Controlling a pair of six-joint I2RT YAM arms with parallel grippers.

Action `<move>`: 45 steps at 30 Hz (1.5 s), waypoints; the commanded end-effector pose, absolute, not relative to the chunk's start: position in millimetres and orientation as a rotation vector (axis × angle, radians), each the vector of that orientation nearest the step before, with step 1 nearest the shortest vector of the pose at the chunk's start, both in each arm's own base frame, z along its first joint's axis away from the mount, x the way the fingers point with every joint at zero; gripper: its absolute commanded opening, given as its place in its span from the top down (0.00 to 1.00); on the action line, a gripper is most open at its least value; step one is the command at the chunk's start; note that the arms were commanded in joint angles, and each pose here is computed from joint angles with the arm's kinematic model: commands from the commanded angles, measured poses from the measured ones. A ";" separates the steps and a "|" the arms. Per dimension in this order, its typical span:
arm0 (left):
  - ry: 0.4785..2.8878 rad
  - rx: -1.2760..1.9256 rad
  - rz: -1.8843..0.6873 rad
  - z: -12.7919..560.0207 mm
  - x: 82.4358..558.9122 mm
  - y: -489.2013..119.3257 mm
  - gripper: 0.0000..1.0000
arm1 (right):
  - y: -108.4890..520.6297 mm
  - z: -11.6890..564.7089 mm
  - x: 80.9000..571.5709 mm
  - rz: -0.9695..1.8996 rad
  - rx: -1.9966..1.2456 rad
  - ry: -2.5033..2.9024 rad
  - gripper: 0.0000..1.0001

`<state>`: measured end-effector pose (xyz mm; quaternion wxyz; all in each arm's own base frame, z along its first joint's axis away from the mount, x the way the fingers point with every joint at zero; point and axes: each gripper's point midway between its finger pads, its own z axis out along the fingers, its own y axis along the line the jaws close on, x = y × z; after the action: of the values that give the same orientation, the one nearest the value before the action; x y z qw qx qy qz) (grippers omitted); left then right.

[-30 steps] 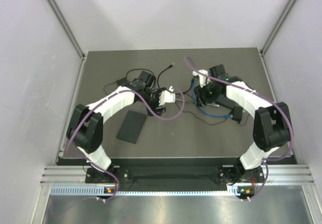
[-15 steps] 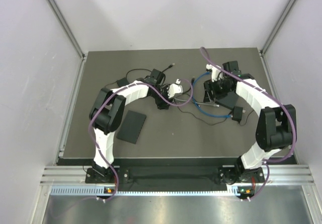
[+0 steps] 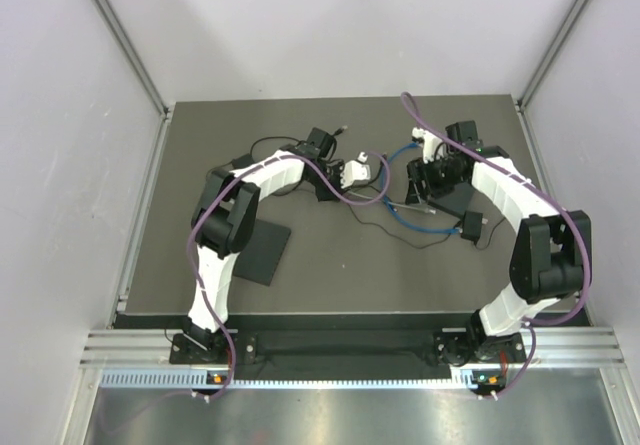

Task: Insert the plug into the switch port

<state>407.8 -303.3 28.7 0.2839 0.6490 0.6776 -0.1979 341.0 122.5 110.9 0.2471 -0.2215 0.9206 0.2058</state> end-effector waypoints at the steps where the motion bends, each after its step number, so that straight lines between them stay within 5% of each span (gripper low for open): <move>1: 1.821 1.944 -0.583 14.0 371.5 -290.0 0.84 | 123.2 125.2 352.4 0.563 -0.618 2.464 0.39; 4: 1.868 2.038 -0.559 5.6 352.8 -272.7 1.00 | 122.7 121.9 353.6 0.563 -0.621 2.471 0.39; 14: 2.156 2.162 -0.157 12.1 361.1 -144.3 1.00 | 127.4 120.7 354.3 0.597 -0.644 2.467 0.38; 20: 2.132 2.176 0.034 42.5 387.2 -99.3 1.00 | 135.0 122.5 355.6 0.602 -0.690 2.452 0.38; 35: 1.643 2.019 -0.433 139.9 353.4 -171.6 1.00 | 244.9 159.8 359.1 1.113 -0.791 2.277 0.40; 45: 1.238 2.121 -0.461 164.9 327.4 -193.7 1.00 | 289.9 170.0 355.8 1.170 -0.971 2.188 0.34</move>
<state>338.5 -178.9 150.9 0.2816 0.7787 0.5386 -0.1558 362.3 262.0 140.5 0.2125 -0.3040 0.8387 0.3988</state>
